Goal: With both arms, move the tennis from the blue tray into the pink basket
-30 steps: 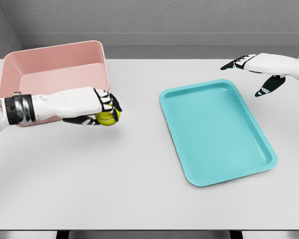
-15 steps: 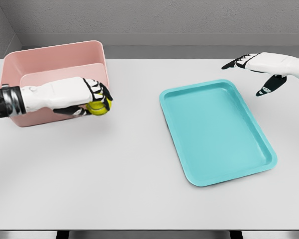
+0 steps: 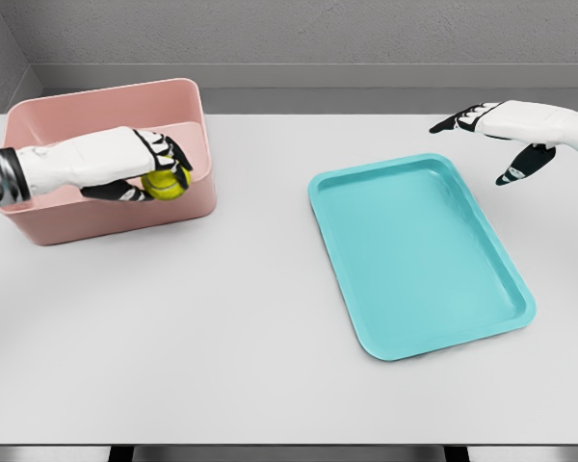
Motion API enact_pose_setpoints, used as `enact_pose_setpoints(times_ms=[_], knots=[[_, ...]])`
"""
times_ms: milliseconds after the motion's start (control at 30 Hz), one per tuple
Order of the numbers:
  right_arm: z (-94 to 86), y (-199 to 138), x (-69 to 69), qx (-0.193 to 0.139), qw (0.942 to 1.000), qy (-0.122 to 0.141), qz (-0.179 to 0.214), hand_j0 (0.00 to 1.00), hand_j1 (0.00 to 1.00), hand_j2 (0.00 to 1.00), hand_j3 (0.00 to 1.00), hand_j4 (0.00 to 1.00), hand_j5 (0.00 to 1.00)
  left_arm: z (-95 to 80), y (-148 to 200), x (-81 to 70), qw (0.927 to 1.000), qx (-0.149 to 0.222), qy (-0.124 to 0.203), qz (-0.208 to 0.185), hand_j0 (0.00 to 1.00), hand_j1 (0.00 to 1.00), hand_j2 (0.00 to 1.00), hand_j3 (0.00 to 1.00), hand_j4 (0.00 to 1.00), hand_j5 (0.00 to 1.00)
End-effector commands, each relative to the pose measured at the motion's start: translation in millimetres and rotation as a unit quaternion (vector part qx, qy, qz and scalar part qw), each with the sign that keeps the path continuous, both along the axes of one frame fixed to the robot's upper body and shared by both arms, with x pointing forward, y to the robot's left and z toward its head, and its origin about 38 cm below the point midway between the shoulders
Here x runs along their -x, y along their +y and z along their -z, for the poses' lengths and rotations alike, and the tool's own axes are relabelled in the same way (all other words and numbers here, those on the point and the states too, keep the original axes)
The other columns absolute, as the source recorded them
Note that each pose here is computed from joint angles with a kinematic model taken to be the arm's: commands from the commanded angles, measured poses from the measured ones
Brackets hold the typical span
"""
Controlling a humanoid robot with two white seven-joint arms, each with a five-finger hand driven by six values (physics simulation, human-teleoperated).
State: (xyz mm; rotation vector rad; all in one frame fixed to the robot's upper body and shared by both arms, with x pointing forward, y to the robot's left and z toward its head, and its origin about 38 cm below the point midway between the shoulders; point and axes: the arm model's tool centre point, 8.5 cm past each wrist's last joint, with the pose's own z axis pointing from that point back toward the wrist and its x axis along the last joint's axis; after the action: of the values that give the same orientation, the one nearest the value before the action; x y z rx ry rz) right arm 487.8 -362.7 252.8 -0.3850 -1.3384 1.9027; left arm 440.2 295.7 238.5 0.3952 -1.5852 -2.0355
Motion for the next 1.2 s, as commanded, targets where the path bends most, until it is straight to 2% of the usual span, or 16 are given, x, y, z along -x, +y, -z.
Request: enact_pose_setpoints(times_ms=[0,100,367,667,800,833,867,900,1167], knots=[[-1.1,-0.3,-0.2,-0.003,1.0000,0.000,0.002,1.00,1.00,1.00,1.00,1.00,1.00,0.9,5.7,-2.9,0.9999,0.002,0.003,-0.010,0.56,0.56,0.56,0.56,0.56,0.56],[-1.3,0.1,-0.1,-0.004,1.0000,-0.001,0.001,1.00,1.00,1.00,1.00,1.00,1.00,5.0,12.5,-6.5,0.9997,0.000,0.008,-0.023,0.56,0.56,0.56,0.56,0.56,0.56],[-1.3,1.8,-0.1,-0.004,1.0000,-0.001,-0.001,1.00,1.00,1.00,1.00,1.00,1.00,-0.3,31.5,-25.8,0.9981,0.001,0.006,-0.062,0.56,0.56,0.56,0.56,0.56,0.56],[-1.4,1.1,0.1,-0.004,1.0000,-0.001,-0.001,1.00,1.00,1.00,1.00,1.00,1.00,10.8,43.9,-51.8,0.9939,0.013,0.020,-0.108,0.56,0.56,0.56,0.56,0.56,0.56],[-1.3,1.8,-0.1,-0.004,1.0000,-0.001,-0.001,1.00,1.00,1.00,1.00,1.00,1.00,10.2,47.2,-55.3,0.9930,0.014,0.020,-0.116,0.56,0.56,0.56,0.56,0.56,0.56],[-1.4,1.8,-0.1,-0.004,1.0000,-0.001,-0.001,1.00,1.00,1.00,1.00,1.00,1.00,9.0,48.8,-56.0,0.9926,0.016,0.019,-0.119,0.63,0.63,0.63,0.63,0.63,0.63],[-1.3,1.8,-0.1,-0.004,1.0000,-0.001,-0.001,1.00,1.00,1.00,1.00,1.00,1.00,9.0,48.8,-56.0,0.9926,0.016,0.019,-0.119,0.90,0.90,0.90,0.90,0.90,0.90],[-1.4,1.1,0.1,-0.004,1.0000,-0.001,-0.001,1.00,1.00,1.00,1.00,1.00,1.00,4.3,49.5,-56.4,0.9928,0.016,0.014,-0.118,1.00,1.00,1.00,1.00,1.00,1.00],[-1.6,1.1,0.1,-0.004,1.0000,-0.001,0.000,1.00,1.00,1.00,1.00,1.00,1.00,-4.1,54.1,-56.2,0.9922,0.023,0.005,-0.123,1.00,1.00,1.00,1.00,1.00,1.00]])
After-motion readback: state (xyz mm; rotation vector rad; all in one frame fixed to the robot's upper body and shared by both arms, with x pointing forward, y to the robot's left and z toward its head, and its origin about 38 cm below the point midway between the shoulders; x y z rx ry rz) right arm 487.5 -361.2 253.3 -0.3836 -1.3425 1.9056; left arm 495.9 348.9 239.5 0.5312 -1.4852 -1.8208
